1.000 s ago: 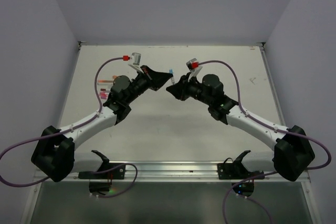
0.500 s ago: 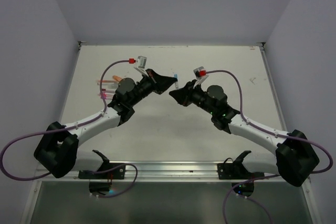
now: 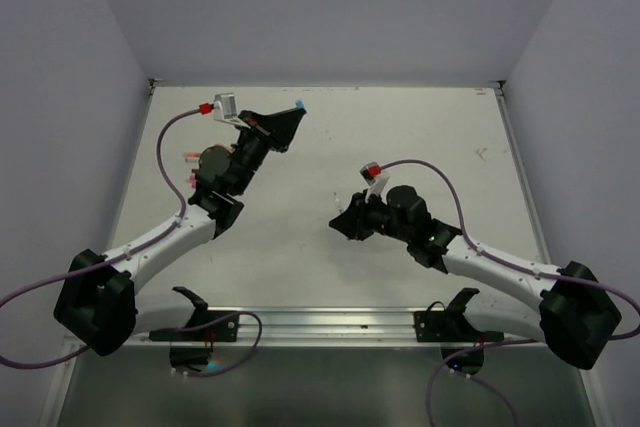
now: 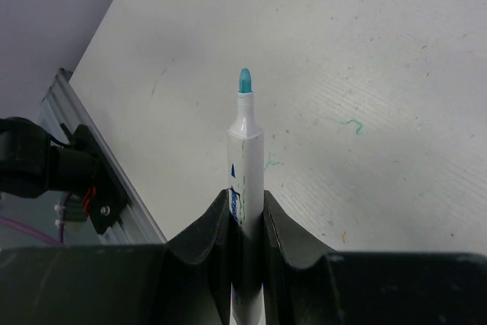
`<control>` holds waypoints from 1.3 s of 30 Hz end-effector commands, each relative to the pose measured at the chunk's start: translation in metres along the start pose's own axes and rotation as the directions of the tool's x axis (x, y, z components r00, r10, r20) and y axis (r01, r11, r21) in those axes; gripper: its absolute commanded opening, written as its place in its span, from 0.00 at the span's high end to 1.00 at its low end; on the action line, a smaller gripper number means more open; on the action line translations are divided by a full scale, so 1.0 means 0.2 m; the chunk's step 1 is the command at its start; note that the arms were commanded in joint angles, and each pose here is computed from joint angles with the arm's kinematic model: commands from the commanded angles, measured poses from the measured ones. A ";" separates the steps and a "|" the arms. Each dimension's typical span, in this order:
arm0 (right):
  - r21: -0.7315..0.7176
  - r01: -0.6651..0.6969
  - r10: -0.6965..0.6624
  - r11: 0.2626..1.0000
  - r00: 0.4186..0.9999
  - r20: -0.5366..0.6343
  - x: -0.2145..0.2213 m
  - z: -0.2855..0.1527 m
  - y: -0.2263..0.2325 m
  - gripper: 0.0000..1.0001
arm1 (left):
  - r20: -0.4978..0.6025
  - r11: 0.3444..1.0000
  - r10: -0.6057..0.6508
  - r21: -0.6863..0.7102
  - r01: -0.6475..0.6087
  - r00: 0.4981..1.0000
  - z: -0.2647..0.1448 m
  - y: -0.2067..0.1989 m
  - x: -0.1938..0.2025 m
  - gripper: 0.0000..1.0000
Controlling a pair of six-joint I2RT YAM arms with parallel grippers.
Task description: Open the pen caps
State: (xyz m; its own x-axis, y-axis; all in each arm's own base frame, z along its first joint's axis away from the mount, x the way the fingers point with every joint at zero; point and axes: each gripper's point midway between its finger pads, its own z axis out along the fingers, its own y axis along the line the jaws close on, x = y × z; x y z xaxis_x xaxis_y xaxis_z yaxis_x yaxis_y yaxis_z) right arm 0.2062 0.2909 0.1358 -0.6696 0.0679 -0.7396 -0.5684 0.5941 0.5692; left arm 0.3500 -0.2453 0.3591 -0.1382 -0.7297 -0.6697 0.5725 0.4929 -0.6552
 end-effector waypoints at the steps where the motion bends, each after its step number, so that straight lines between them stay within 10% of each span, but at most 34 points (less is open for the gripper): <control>1: 0.097 0.055 -0.062 0.994 0.995 0.076 -0.18 -0.04 -0.02 1.00 | -0.062 0.994 0.105 -0.034 -0.107 0.993 -0.02 0.00 0.00 1.00; 8: 0.458 -0.018 -0.029 0.889 0.995 0.096 -0.39 -0.11 -0.40 1.00 | -0.435 0.939 0.142 -0.225 -0.259 0.889 -0.11 0.34 0.35 1.00; 17: 0.571 -0.046 0.045 0.820 0.999 0.016 -0.52 0.05 -0.68 1.00 | -0.735 0.907 -0.004 -0.288 -0.307 0.678 -0.10 0.65 0.83 1.00; 26: 0.564 -0.009 0.088 0.826 0.990 -0.113 -0.41 0.31 -0.86 1.00 | -0.803 0.911 -0.148 -0.338 -0.237 0.577 -0.08 0.81 1.17 1.00; 39: 0.510 -0.007 0.119 0.860 0.975 -0.187 -0.27 0.50 -0.94 0.84 | -0.803 0.885 -0.220 -0.404 -0.233 0.554 -0.08 0.97 1.37 1.00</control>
State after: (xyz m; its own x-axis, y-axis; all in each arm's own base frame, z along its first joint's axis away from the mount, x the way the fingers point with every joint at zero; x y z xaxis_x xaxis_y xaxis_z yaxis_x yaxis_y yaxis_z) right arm 0.3872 0.2453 0.0221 -0.8302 -0.0127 -0.5573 -0.2039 0.9374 0.2824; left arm 0.3989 -0.3303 0.0302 -0.8641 -0.1013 -0.4930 0.2080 0.8201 -0.5331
